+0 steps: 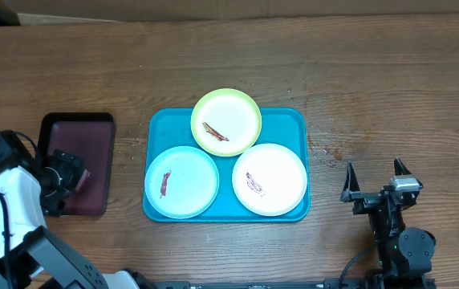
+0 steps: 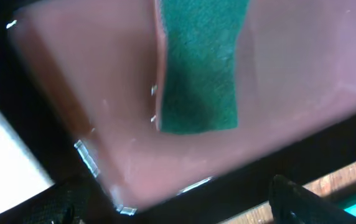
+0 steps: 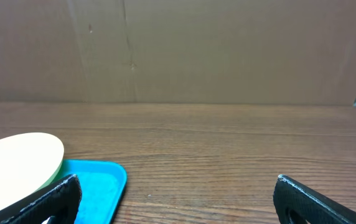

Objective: Clean dirty plates on tray and stack at the side
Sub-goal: 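Move the left gripper over the dark tray toward the green sponge, then lower the left gripper and grasp the green sponge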

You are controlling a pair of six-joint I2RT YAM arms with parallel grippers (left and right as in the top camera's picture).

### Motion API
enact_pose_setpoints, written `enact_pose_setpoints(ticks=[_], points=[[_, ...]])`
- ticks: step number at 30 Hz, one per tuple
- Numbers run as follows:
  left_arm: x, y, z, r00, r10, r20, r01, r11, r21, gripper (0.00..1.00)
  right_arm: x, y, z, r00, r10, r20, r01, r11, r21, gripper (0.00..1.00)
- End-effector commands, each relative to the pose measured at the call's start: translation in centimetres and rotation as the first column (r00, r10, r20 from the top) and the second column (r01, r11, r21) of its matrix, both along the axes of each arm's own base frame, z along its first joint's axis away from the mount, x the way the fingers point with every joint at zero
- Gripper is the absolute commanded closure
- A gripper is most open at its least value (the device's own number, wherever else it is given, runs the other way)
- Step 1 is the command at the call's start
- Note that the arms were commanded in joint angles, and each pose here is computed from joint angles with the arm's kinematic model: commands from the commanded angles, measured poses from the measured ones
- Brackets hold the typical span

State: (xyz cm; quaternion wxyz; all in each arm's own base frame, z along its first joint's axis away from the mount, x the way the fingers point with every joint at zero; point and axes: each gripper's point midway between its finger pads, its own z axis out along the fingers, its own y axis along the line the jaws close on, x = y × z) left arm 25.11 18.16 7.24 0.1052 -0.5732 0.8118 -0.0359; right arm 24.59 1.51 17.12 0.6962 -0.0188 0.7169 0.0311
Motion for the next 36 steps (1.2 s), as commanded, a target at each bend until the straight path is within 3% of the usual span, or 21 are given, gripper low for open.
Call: enact_pose_setpoints(ticks=[1, 6, 9, 18, 34, 36], points=[[0.1, 3.2, 2.9, 0.998, 0.046, -0.046, -0.040, 0.990, 0.132, 0.06, 0.0, -0.1, -0.2, 1.000, -0.005, 0.003, 0.005, 1.000, -0.001, 0.00], [0.0, 4.5, 3.4, 0.992, 0.082, -0.093, -0.066, 0.984, 0.168, 0.01, 0.0, -0.1, -0.2, 1.000, -0.005, 0.003, 0.005, 1.000, -0.001, 0.00], [0.1, 4.6, 1.7, 0.986, 0.111, -0.124, -0.093, 0.985, 0.142, 0.03, 0.0, -0.1, -0.2, 1.000, -0.005, 0.003, 0.005, 1.000, -0.001, 0.00], [2.8, 2.1, -4.4, 0.992, 0.055, -0.116, -0.067, 0.993, -0.101, 0.10, 0.0, -0.1, -0.2, 1.000, -0.005, 0.003, 0.005, 1.000, -0.001, 0.00], [3.9, 3.1, -5.9, 0.996, 0.005, -0.090, -0.012, 0.997, -0.076, 0.19, 0.0, -0.1, -0.2, 1.000, -0.005, 0.003, 0.005, 1.000, -0.001, 0.00], [4.0, 3.1, -6.0, 0.996, 0.005, -0.086, -0.011, 0.997, -0.075, 0.29, 0.0, -0.1, -0.2, 1.000, -0.005, 0.003, 0.005, 1.000, -0.001, 0.00]])
